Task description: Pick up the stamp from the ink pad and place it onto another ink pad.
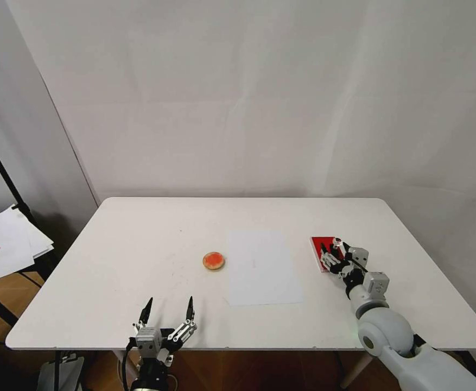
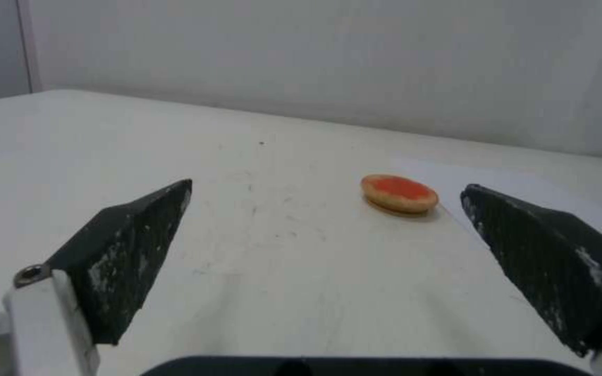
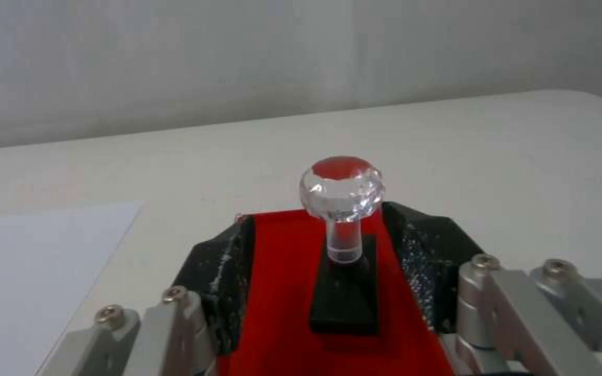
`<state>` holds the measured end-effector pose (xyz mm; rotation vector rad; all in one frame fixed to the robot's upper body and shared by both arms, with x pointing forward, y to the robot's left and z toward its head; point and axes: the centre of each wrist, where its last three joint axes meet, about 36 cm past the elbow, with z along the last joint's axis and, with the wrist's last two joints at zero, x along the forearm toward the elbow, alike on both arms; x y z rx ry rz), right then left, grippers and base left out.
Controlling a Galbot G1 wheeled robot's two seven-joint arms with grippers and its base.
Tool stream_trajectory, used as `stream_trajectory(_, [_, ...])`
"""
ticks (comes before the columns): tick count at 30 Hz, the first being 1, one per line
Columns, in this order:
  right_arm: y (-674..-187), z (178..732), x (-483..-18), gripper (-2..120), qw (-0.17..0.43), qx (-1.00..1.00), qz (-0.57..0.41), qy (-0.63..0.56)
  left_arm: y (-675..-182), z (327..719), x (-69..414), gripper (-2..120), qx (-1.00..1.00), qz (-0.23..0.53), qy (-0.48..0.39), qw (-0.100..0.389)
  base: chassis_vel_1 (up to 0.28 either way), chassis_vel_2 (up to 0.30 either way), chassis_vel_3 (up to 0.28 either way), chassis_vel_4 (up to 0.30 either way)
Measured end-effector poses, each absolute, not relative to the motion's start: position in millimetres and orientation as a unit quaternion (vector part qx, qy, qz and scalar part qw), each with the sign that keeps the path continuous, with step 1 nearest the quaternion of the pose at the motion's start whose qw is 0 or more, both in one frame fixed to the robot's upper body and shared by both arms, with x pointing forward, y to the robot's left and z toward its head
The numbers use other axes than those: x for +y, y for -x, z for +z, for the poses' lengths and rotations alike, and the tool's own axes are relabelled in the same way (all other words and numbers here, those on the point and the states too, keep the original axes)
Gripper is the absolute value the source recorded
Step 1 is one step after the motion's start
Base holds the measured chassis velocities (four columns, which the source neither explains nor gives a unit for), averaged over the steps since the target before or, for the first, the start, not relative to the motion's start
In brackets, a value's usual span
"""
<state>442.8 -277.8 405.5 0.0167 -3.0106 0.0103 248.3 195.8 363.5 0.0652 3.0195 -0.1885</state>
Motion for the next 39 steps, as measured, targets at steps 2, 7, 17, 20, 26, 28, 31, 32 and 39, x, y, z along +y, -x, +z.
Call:
stream_trajectory(2, [-443, 405, -277, 40, 0.065, -0.998, 0.004, -0.006, -248, 363, 196, 102, 0.996, -0.062, -0.022, 0.058, 0.0, 0.0, 0.0, 0.0])
stream_trajectory(7, [-443, 405, -277, 22, 0.064, -0.998, 0.005, -0.004, -248, 363, 196, 102, 0.996, -0.062, -0.022, 0.058, 0.0, 0.0, 0.0, 0.0])
stream_trajectory(17, [-442, 407, -276, 8, 0.058, -0.998, 0.003, -0.006, -248, 363, 196, 102, 0.996, -0.062, -0.022, 0.058, 0.0, 0.0, 0.0, 0.0])
stream_trajectory(20, [-440, 410, -274, 8, 0.053, -0.999, 0.001, -0.009, -248, 363, 196, 102, 0.996, -0.062, -0.022, 0.058, 0.0, 0.0, 0.0, 0.0])
stream_trajectory(26, [-426, 431, -263, 8, 0.032, -0.999, -0.007, -0.04, -248, 363, 196, 102, 0.996, -0.062, -0.022, 0.058, 0.0, 0.0, 0.0, 0.0])
stream_trajectory(28, [-417, 441, -255, 8, 0.026, -0.998, -0.013, -0.06, -248, 363, 196, 102, 0.996, -0.062, -0.021, 0.058, 0.0, 0.0, 0.0, 0.0])
stream_trajectory(31, [-404, 450, -245, 8, 0.025, -0.996, -0.02, -0.085, -248, 363, 196, 102, 0.996, -0.062, -0.022, 0.058, 0.0, 0.0, 0.0, 0.0])
stream_trajectory(32, [-398, 451, -241, 8, 0.027, -0.995, -0.021, -0.097, -248, 363, 196, 102, 0.996, -0.062, -0.021, 0.058, 0.0, 0.0, 0.0, 0.0])
stream_trajectory(39, [-371, 442, -223, 8, 0.046, -0.986, -0.024, -0.16, -248, 363, 196, 102, 0.996, -0.062, -0.022, 0.058, 0.0, 0.0, 0.0, 0.0])
